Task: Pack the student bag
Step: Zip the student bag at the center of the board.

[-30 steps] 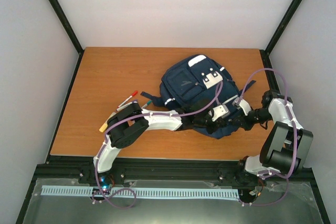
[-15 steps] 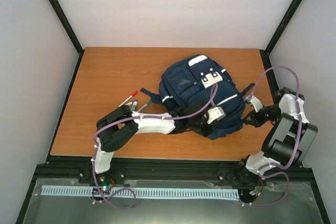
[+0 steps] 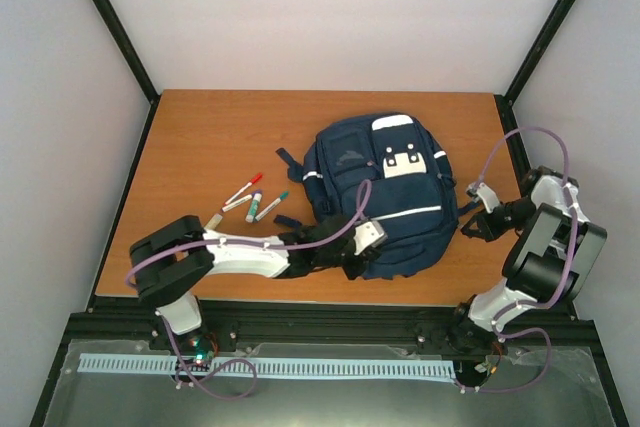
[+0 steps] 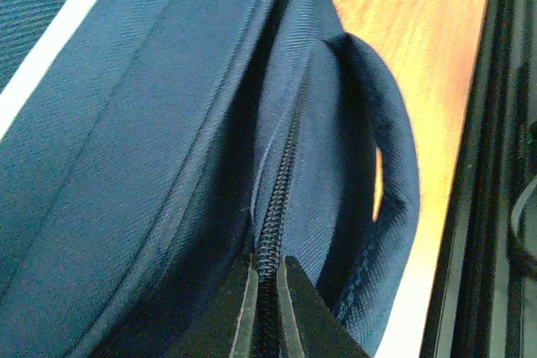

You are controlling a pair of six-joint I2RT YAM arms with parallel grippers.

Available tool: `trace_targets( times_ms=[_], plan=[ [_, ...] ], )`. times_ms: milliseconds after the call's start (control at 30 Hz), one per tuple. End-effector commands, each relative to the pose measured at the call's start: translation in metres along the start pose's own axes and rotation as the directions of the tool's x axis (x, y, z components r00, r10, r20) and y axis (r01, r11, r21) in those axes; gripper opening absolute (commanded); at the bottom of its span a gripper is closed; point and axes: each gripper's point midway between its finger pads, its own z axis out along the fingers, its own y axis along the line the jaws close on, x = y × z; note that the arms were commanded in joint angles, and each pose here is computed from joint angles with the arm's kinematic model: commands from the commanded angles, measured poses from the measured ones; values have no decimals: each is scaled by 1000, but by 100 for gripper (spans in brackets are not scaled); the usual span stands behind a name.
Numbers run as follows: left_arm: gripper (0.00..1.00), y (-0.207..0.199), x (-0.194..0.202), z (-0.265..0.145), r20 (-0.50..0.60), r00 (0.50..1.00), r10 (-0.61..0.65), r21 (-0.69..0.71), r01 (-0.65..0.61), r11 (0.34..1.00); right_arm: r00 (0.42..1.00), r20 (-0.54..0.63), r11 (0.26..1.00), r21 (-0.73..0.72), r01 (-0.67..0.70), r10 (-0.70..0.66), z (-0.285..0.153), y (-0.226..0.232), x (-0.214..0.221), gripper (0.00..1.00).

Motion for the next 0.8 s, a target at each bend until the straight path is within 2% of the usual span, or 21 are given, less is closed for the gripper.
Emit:
trace_targets(
  times_ms=[0,100,167,200,267,333,433,567,767],
  plan=[
    [1,34,48,-32,-98,992,-84,-208,62,976,981,-27,969,154,192,-190,-1,-7,-4,3],
    [1,55,57,-53,-98,990,-98,-335,59,940,952,-42,947,104,305,-303,16,35,-3,3],
    [7,56,54,-65,-86,992,-87,-344,52,938,927,-32,924,65,376,-374,25,69,-7,3],
    [24,51,51,-69,-80,994,-73,-320,43,946,915,-22,914,45,403,-402,29,85,-9,3],
    [48,38,39,-77,-49,998,-34,-270,19,963,893,2,893,15,449,-449,34,112,-15,3],
    [55,22,24,-84,-15,1000,23,-222,-26,975,877,31,877,-7,481,-480,36,133,-23,3],
    [56,-2,-5,-82,26,994,111,-143,-106,984,876,56,877,-27,480,-479,36,144,-29,3],
    [56,-21,-41,-57,76,980,186,-77,-180,981,880,41,879,-40,475,-474,41,141,-26,3],
    [44,-39,-66,-8,77,967,244,9,-246,969,878,50,877,-42,479,-477,39,145,-24,3]
  ],
)
